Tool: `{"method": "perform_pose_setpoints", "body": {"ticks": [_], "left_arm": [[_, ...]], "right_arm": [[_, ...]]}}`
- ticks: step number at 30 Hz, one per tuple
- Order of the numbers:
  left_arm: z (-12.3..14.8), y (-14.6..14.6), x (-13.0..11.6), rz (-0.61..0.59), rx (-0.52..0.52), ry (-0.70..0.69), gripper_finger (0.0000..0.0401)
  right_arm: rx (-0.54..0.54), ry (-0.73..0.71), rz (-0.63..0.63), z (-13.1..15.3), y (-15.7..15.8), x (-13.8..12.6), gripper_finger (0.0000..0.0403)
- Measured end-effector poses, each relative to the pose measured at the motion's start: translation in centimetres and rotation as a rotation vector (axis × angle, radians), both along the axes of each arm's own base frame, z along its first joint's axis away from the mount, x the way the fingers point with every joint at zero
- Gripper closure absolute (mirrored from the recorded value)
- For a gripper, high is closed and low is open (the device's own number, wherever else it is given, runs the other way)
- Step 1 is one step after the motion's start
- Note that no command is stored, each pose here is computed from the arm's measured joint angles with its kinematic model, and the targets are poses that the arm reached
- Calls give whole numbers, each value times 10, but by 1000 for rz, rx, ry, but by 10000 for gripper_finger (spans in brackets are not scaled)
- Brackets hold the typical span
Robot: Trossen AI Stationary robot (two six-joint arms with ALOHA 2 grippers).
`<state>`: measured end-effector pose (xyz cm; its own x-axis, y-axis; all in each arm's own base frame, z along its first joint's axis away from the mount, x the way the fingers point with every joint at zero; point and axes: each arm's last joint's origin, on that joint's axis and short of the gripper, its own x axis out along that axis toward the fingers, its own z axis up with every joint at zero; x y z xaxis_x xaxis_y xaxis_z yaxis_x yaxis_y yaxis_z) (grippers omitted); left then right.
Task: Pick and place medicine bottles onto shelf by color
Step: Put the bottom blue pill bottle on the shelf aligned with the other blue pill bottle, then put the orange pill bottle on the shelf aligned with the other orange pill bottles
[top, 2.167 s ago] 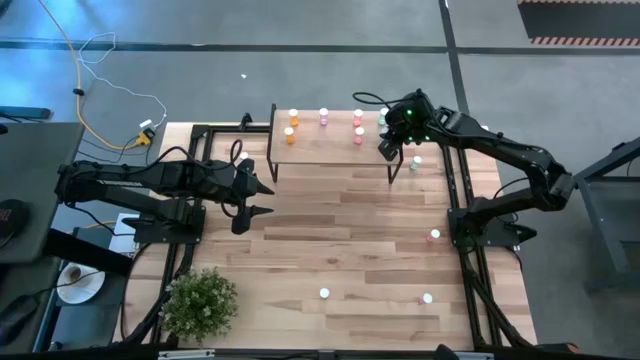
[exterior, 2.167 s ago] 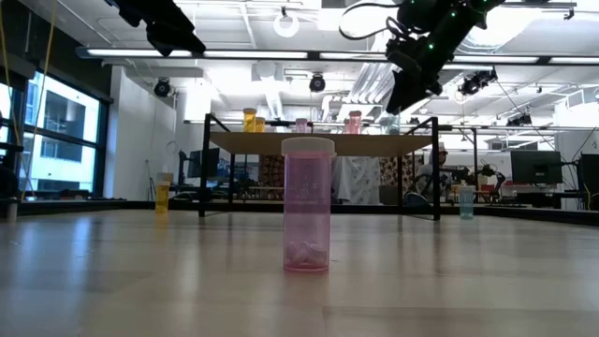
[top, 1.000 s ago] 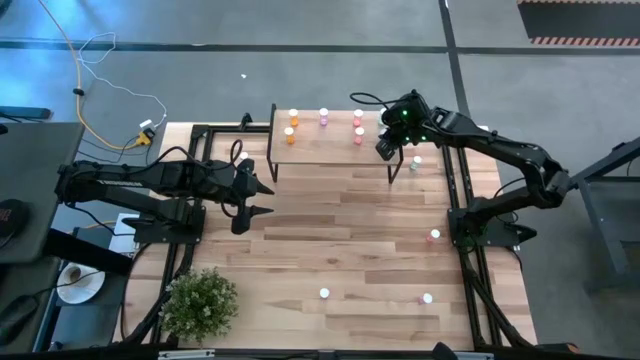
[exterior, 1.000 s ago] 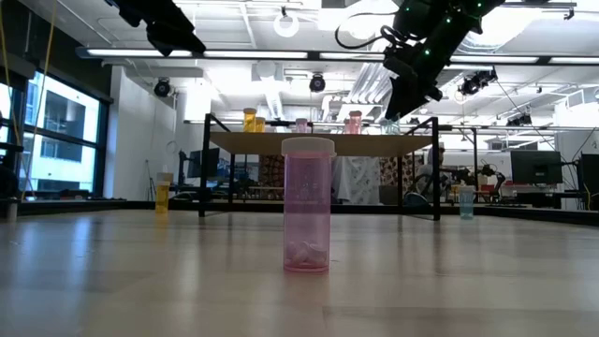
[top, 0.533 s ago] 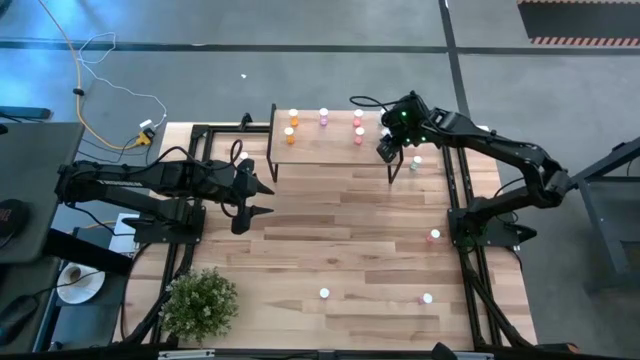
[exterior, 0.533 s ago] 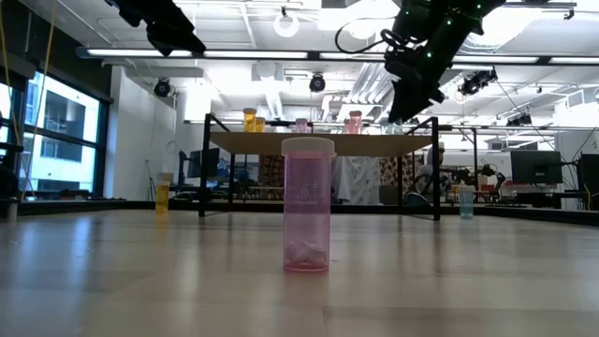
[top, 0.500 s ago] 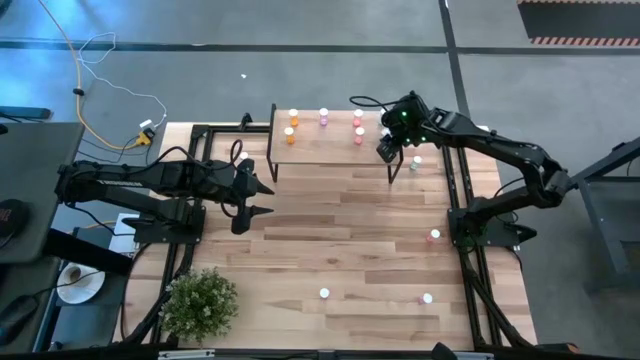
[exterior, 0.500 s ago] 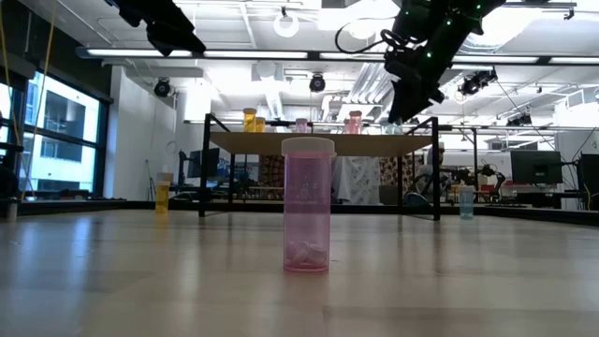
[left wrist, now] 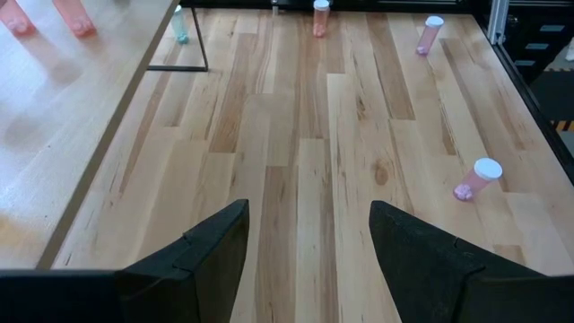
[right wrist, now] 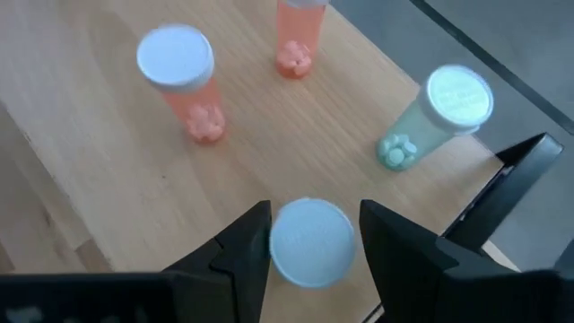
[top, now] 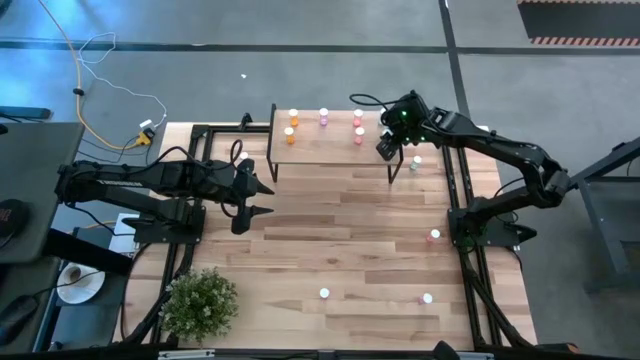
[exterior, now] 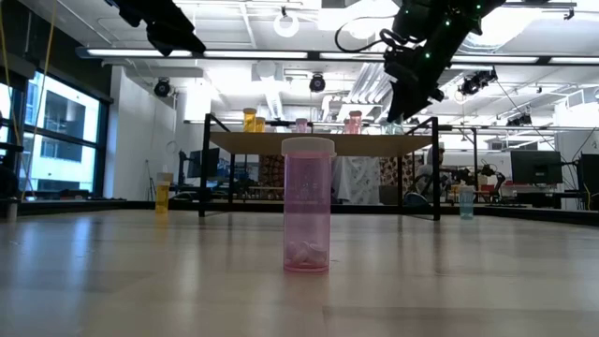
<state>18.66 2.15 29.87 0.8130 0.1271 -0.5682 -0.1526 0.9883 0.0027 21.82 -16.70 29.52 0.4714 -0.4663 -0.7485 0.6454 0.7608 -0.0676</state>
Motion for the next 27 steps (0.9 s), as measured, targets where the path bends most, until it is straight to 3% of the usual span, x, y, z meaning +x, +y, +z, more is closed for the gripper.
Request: {"method": "perform_pose_setpoints", "body": {"ticks": [27], "left_arm": [[0, 0, 0, 0, 0, 1, 178]], "right_arm": [[-108, -102, -14, 14, -5, 5, 240]]}}
